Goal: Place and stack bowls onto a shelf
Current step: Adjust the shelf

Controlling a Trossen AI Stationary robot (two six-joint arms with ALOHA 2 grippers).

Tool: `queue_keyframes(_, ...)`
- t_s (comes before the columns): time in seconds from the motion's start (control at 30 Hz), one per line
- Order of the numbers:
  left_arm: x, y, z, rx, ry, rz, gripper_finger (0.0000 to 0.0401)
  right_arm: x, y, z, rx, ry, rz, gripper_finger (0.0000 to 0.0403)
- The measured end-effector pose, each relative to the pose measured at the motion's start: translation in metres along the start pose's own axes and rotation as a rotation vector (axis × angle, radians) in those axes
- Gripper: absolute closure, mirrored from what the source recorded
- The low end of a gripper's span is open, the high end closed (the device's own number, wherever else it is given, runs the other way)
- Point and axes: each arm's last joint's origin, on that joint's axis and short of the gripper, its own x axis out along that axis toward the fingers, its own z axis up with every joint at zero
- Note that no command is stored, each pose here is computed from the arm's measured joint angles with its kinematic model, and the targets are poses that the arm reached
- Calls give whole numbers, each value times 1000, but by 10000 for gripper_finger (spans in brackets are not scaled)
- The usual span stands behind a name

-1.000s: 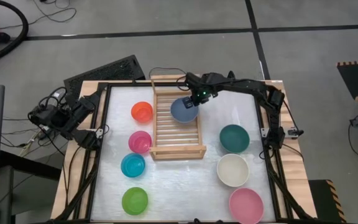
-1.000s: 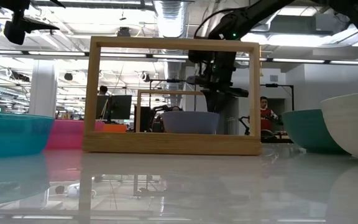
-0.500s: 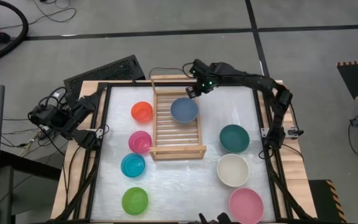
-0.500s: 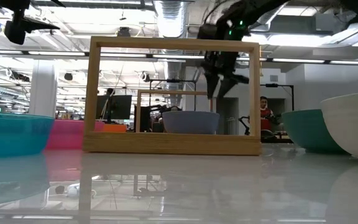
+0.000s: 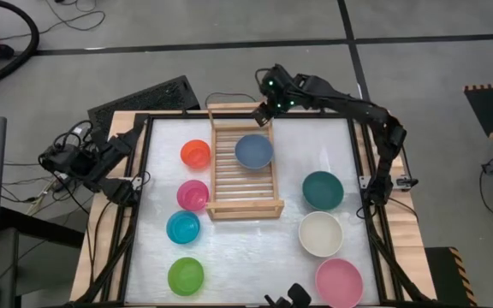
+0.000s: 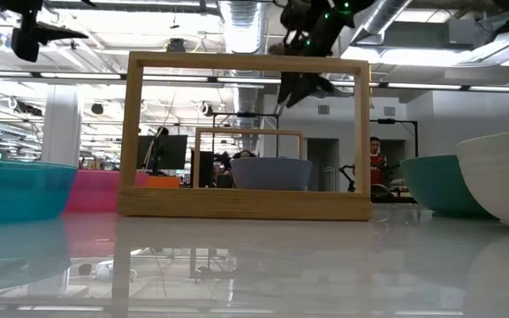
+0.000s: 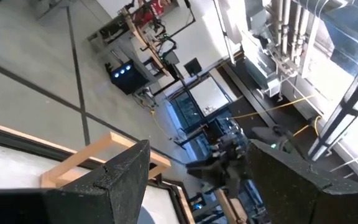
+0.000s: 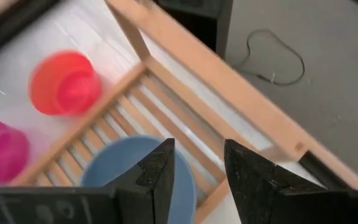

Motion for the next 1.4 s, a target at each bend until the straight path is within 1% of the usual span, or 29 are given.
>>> queue_keyframes(0.1,0,-1,-1,2,23,-35,149,-18,3,12,-20,-39,12,239)
queue_keyframes(0.2,1,-5,-6,27,50,-65,149,-41,7,24,-52,-85,26,239)
queue_keyframes(0.37,5,-13,-24,105,80,-66,152,-83,11,41,-77,-183,48,240)
queue_keyframes(0.43,7,-17,-33,152,91,-61,164,-99,12,47,-77,-228,58,240)
queue_keyframes(0.5,9,-22,-39,184,106,-64,187,-111,12,50,-77,-257,63,240)
queue_keyframes(0.57,11,-28,-43,209,120,-72,222,-122,12,51,-77,-274,67,240)
queue_keyframes(0.67,16,-39,-46,249,145,-93,289,-134,13,50,-78,-290,74,240)
queue_keyframes(0.77,24,-52,-45,293,173,-113,368,-143,12,45,-94,-271,68,240)
queue_keyframes(0.8,27,-56,-44,313,182,-114,384,-146,11,43,-101,-265,67,240)
queue_keyframes(0.83,30,-60,-44,338,193,-112,390,-149,11,41,-104,-255,64,240)
queue_keyframes(1.0,50,-81,-34,440,278,-104,400,-158,15,34,-117,-238,81,240)
queue_keyframes(1.1,68,-93,-28,501,369,-87,401,-173,23,29,-169,-257,155,240)
queue_keyframes(1.17,82,-96,-26,557,430,-40,401,-188,26,24,-198,-283,192,240)
queue_keyframes(1.27,108,-94,-26,672,540,37,401,-210,28,17,-210,-327,219,240)
queue_keyframes(1.33,127,-87,-29,741,600,83,401,-226,28,12,-209,-357,236,240)
queue_keyframes(1.4,147,-79,-33,792,644,96,401,-242,28,5,-192,-385,258,240)
